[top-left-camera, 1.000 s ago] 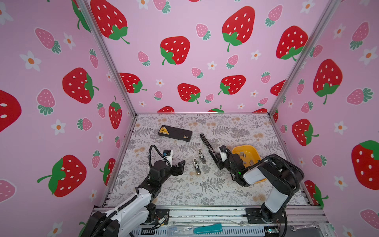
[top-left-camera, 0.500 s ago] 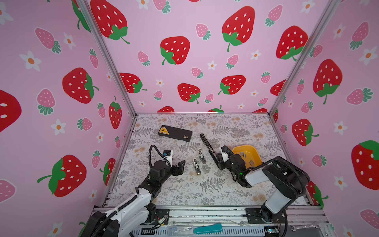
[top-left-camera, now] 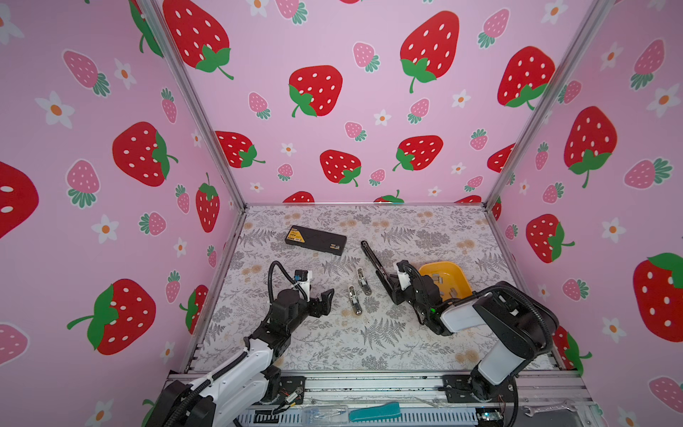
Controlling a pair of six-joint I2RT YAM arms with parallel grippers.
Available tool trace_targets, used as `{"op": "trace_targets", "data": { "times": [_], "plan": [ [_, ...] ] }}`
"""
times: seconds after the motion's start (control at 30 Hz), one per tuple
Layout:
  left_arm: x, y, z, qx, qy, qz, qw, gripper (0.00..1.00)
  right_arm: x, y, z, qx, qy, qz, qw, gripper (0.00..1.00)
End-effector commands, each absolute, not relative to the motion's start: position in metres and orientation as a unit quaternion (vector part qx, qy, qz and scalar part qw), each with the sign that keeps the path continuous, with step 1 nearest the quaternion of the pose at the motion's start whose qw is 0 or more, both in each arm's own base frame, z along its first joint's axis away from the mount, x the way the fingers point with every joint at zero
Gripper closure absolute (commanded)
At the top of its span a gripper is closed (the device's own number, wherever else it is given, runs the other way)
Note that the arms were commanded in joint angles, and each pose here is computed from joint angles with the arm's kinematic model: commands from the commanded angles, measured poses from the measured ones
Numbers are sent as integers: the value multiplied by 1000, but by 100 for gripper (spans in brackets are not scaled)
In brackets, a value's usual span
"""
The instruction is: Load the staples into the stapler
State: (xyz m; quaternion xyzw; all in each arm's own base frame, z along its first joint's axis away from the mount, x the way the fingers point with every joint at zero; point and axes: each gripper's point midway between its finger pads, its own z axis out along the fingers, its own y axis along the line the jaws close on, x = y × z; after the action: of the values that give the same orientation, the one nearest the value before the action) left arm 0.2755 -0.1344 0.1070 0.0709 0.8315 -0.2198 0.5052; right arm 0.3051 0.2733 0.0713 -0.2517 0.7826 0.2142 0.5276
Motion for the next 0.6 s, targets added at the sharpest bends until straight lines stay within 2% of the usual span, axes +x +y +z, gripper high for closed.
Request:
{"op": "trace_targets", "data": {
  "times": [0.0,0.57],
  "plan": [
    [279,-135,117,72,822,-219,521,7,310,275,68,-244,788,213,524,100],
    [279,-135,117,72,822,-219,521,7,311,271,75,-242,784,205,533,100]
  ]
}}
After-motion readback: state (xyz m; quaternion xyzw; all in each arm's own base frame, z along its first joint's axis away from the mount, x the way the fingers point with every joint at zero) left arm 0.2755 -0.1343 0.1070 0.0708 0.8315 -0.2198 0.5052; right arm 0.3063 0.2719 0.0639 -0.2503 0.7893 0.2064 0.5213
